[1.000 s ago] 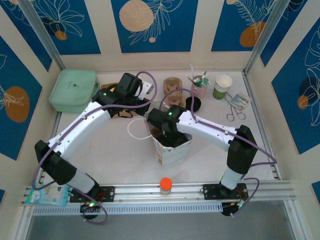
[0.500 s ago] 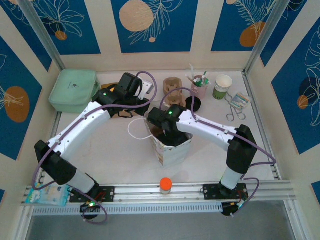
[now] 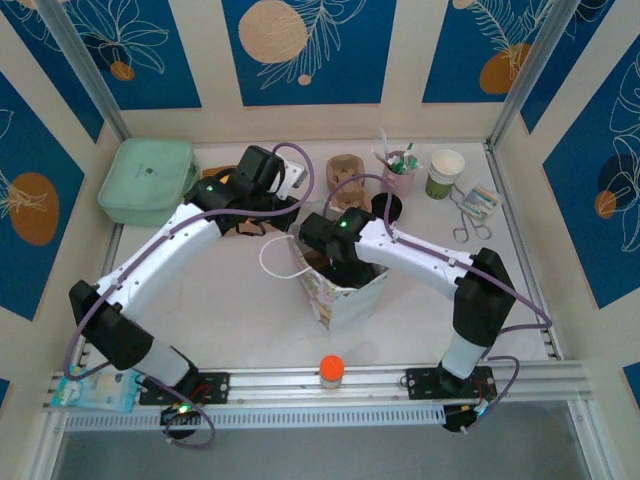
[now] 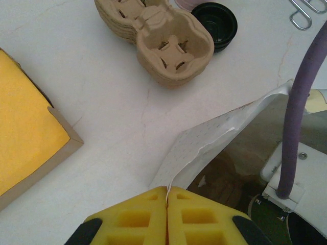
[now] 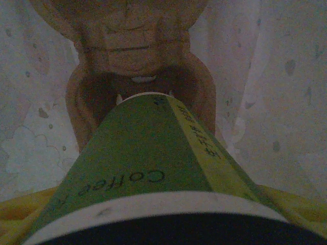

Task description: Pack the takeout coffee

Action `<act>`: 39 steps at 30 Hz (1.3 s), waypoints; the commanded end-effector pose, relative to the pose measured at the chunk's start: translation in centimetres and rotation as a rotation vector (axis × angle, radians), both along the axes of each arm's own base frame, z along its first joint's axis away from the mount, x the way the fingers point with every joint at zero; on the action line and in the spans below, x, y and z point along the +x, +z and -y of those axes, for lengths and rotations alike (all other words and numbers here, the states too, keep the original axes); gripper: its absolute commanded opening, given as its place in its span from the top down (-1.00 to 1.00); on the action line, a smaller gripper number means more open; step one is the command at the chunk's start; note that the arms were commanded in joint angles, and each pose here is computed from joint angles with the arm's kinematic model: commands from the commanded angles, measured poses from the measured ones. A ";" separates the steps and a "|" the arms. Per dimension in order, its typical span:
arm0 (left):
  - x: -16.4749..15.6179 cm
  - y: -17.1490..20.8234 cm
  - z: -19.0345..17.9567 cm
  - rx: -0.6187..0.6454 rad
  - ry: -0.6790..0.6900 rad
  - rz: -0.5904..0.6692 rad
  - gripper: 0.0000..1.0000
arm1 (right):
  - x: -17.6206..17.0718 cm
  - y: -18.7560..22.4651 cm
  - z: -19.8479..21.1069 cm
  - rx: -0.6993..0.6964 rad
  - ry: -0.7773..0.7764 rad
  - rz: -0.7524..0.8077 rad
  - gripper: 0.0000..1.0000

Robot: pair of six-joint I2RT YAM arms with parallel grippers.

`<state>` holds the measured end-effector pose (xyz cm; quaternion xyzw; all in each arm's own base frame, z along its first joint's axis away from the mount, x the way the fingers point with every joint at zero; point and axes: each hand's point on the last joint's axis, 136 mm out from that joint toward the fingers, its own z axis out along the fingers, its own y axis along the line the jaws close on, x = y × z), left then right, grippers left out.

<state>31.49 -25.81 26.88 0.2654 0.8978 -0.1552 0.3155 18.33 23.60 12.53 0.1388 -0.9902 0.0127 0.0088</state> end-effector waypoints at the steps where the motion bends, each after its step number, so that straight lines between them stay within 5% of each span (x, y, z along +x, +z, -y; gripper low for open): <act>1: -0.1 2.3 -0.4 -0.018 0.008 0.057 0.83 | -0.2 -0.7 0.7 -0.031 0.001 -0.015 0.76; 39: -0.4 1.9 -0.6 -0.016 0.008 0.049 0.84 | 1.1 -1.1 0.2 0.019 -0.002 0.052 0.76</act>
